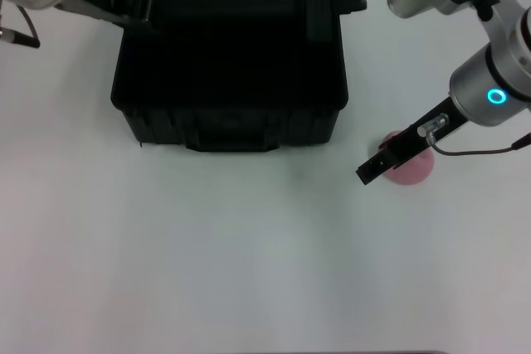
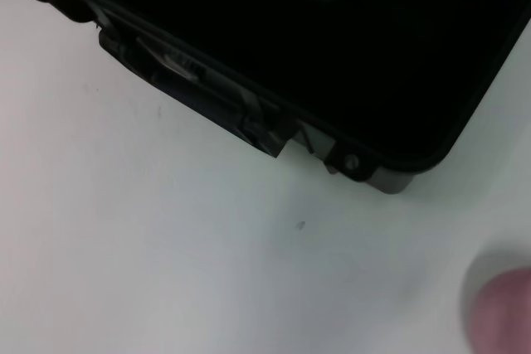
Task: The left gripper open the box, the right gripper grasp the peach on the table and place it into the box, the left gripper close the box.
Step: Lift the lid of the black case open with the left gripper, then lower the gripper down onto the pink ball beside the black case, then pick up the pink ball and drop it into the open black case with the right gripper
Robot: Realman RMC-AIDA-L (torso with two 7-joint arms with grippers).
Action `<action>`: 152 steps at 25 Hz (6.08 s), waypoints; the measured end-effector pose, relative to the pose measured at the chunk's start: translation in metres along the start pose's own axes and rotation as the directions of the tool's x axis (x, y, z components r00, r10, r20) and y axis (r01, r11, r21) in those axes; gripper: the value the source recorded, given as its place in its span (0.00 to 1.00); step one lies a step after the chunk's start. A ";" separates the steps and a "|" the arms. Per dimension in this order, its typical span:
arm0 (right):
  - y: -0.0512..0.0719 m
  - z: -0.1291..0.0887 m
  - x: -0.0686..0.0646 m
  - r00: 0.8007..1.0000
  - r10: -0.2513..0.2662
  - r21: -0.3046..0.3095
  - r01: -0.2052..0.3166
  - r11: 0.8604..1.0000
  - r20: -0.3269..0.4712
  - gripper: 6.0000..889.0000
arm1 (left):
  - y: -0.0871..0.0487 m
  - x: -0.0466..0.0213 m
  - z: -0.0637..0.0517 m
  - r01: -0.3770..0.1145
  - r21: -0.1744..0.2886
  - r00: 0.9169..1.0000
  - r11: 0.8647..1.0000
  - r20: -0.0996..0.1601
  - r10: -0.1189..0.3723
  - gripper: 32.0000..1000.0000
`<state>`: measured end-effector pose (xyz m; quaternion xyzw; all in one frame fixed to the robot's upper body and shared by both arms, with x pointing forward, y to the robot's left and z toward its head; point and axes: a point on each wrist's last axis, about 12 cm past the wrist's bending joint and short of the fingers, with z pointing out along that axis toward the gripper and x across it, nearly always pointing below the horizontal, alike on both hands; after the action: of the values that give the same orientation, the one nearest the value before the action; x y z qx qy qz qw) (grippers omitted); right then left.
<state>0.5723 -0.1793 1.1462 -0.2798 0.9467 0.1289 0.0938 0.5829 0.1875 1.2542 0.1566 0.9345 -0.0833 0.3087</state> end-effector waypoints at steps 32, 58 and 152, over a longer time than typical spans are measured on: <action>-0.002 0.005 -0.003 0.999 -0.005 0.014 0.005 1.000 -0.033 0.89 | -0.004 -0.0121 -0.015 -0.025 0.008 0.999 1.000 0.044 0.025 0.37; -0.006 0.008 -0.003 1.000 0.007 0.016 -0.006 1.000 -0.027 0.89 | 0.003 -0.0169 -0.022 -0.013 0.005 0.997 1.000 0.076 0.013 0.37; -0.056 0.063 0.004 1.000 -0.015 0.151 0.017 0.988 -0.017 0.17 | -0.001 -0.0174 -0.022 -0.030 0.017 0.996 0.999 0.085 0.029 0.37</action>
<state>0.6067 -0.2078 1.0749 -0.2805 0.9522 0.0536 0.1085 0.5838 0.1885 1.2823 0.1696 0.9174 -0.0940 0.3476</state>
